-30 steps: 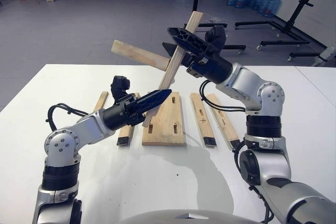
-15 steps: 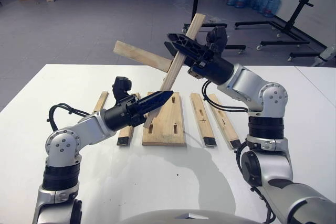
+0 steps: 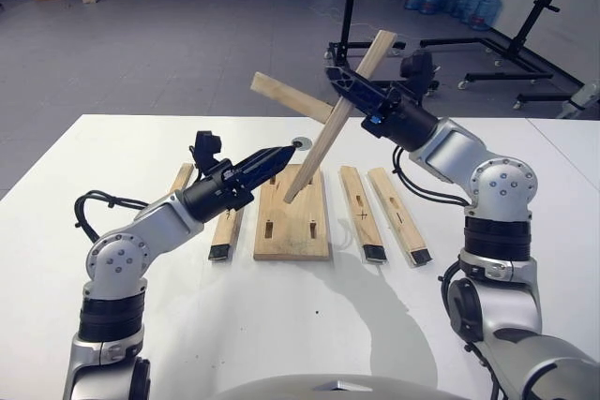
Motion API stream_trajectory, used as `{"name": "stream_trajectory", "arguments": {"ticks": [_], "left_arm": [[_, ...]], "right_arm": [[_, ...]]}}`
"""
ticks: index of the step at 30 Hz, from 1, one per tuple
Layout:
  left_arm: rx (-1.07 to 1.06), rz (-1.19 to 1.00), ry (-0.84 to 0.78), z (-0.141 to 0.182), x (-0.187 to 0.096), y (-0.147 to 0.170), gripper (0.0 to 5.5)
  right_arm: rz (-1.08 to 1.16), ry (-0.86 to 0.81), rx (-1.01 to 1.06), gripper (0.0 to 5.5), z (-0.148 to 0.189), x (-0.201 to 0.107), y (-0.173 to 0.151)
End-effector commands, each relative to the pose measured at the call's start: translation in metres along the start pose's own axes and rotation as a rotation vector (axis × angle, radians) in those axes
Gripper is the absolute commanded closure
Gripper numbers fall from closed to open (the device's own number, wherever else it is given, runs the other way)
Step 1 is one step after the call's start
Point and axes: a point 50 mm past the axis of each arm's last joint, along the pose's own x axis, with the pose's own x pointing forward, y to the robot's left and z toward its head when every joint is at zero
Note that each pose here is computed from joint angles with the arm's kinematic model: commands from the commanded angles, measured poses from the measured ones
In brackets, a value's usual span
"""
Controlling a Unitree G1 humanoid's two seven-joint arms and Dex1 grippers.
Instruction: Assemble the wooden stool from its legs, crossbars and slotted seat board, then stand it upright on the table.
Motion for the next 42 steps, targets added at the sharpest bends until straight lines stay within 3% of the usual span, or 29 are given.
{"name": "stream_trajectory", "arguments": {"ticks": [1, 8, 16, 19, 29, 42], "left_arm": [[0.028, 0.129, -0.014, -0.006, -0.006, 0.016, 0.96], [0.053, 0.198, -0.009, -0.020, -0.005, 0.024, 0.11], [0.050, 0.213, -0.006, -0.029, -0.003, 0.025, 0.11], [0.043, 0.214, -0.005, -0.033, -0.003, 0.024, 0.11], [0.030, 0.216, 0.020, -0.045, 0.001, 0.023, 0.11], [0.034, 0.208, 0.025, -0.050, 0.007, 0.021, 0.11]], "right_arm": [[-0.049, -0.013, -0.188, 3.44, -0.001, -0.001, -0.010], [-0.143, -0.148, -0.421, 3.44, -0.007, 0.010, -0.036], [-0.181, -0.131, -0.492, 3.44, -0.021, 0.022, -0.060], [-0.083, -0.137, -0.499, 3.44, -0.021, 0.022, -0.061], [0.241, 0.000, -0.818, 3.44, -0.045, 0.014, -0.065], [0.288, 0.091, -0.830, 3.44, -0.061, 0.008, -0.081]]}}
